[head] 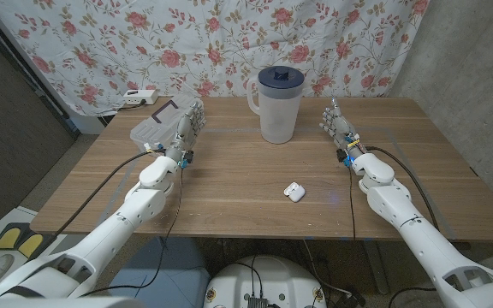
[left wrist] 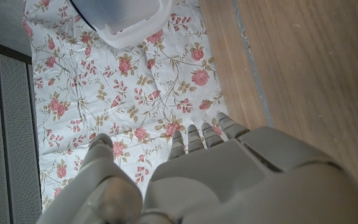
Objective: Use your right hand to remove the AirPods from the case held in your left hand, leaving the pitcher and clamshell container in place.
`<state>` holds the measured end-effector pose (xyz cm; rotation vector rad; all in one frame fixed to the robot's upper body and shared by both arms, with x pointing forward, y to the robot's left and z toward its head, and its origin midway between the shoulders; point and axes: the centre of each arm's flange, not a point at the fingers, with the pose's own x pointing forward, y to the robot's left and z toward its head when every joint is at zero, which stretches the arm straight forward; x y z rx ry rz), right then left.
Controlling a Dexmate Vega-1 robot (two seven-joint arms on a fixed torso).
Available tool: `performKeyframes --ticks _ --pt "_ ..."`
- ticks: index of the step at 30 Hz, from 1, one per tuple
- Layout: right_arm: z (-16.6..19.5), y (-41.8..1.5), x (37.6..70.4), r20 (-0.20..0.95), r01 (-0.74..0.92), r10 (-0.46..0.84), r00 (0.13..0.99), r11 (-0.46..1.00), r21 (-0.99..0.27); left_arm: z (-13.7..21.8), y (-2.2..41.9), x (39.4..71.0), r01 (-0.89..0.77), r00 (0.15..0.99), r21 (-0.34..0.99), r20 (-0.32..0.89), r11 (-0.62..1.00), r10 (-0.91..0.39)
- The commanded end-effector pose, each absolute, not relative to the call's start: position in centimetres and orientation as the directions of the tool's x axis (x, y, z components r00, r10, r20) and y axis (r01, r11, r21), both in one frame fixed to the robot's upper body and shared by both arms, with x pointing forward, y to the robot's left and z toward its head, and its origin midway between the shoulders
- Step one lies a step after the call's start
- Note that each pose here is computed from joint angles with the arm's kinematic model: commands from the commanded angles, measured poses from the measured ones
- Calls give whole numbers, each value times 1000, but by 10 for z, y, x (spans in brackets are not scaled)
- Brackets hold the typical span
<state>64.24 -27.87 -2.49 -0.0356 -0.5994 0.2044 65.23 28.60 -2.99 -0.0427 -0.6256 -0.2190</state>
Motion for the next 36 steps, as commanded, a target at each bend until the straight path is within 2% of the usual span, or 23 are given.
performKeyframes --ticks 1,10,14,25,36 --pt "-20 -285 636 568 -147 223 792 973 -178 -35 279 648 200 781 9 602 980 -165" --pt "-15 -290 625 593 -88 222 774 965 -246 -34 275 650 180 790 28 592 983 -161" --pt "-13 -291 620 595 -58 232 769 953 -297 -34 276 648 168 785 -6 606 986 -130" --pt "-26 -299 617 606 -18 206 768 953 -301 -31 283 641 148 789 18 601 989 -129" --pt "-27 -302 600 611 80 217 761 904 -420 -31 287 635 137 792 15 599 990 -119"
